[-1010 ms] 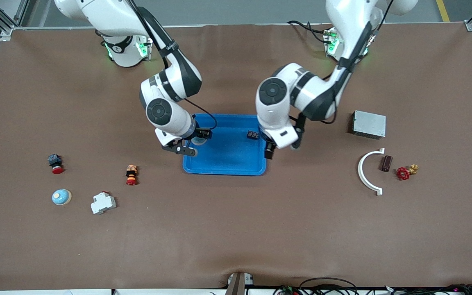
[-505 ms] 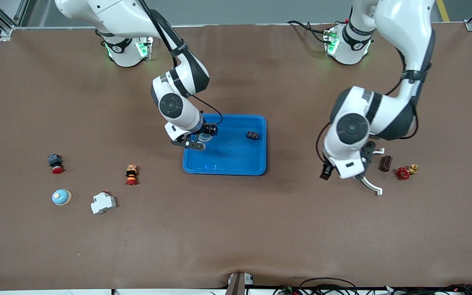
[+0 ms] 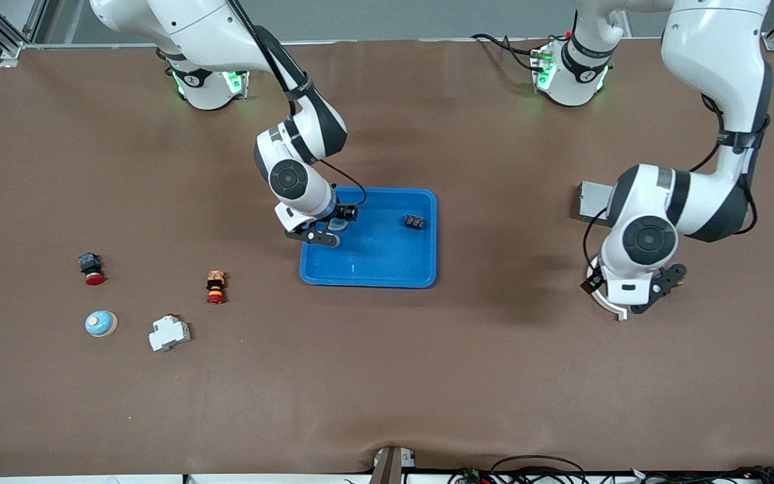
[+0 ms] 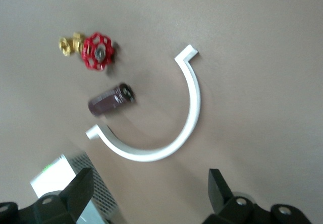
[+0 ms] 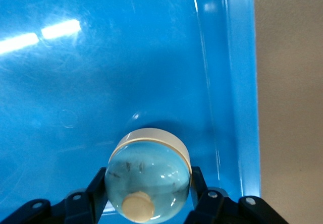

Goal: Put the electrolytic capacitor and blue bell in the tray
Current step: 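Release the bell in the tray while the left gripper moves to the capacitor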

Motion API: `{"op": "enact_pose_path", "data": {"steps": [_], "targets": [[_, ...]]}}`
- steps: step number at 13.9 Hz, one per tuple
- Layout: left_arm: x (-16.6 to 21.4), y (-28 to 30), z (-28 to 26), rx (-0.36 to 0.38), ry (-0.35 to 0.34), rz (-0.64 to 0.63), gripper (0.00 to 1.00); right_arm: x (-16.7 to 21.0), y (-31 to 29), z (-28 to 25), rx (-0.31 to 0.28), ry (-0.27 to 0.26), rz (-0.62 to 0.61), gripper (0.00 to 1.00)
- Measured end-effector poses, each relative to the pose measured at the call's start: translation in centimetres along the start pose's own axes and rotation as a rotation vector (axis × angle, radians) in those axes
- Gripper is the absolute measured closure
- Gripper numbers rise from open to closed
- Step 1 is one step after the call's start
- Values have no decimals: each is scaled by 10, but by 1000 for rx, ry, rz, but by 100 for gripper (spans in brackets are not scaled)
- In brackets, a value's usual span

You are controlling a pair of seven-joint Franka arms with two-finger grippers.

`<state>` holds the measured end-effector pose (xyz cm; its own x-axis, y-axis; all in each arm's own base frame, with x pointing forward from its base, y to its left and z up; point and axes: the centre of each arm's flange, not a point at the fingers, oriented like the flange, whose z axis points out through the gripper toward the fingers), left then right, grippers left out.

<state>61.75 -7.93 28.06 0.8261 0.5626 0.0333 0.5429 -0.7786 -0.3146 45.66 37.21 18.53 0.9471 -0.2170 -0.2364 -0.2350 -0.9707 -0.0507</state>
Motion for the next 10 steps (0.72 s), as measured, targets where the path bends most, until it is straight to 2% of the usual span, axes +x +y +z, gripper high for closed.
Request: {"op": "enact_pose_path", "data": {"steps": [5,6,8,9,10], "targets": [[35,-48,47,-60,10,276,2,0,-1,8,0,7,-2,31],[39,-57,58,-65,6,329,2,0,-1,8,0,6,-2,25],[45,-68,72,-73,4,422,17,-1,-2,7,-4,-1,-4,6],[46,-69,77,-75,2,457,17,-3,-3,1,-11,-14,-7,0],[45,-68,82,-76,1,487,22,-5,-5,-11,-17,-33,-10,0]]}}
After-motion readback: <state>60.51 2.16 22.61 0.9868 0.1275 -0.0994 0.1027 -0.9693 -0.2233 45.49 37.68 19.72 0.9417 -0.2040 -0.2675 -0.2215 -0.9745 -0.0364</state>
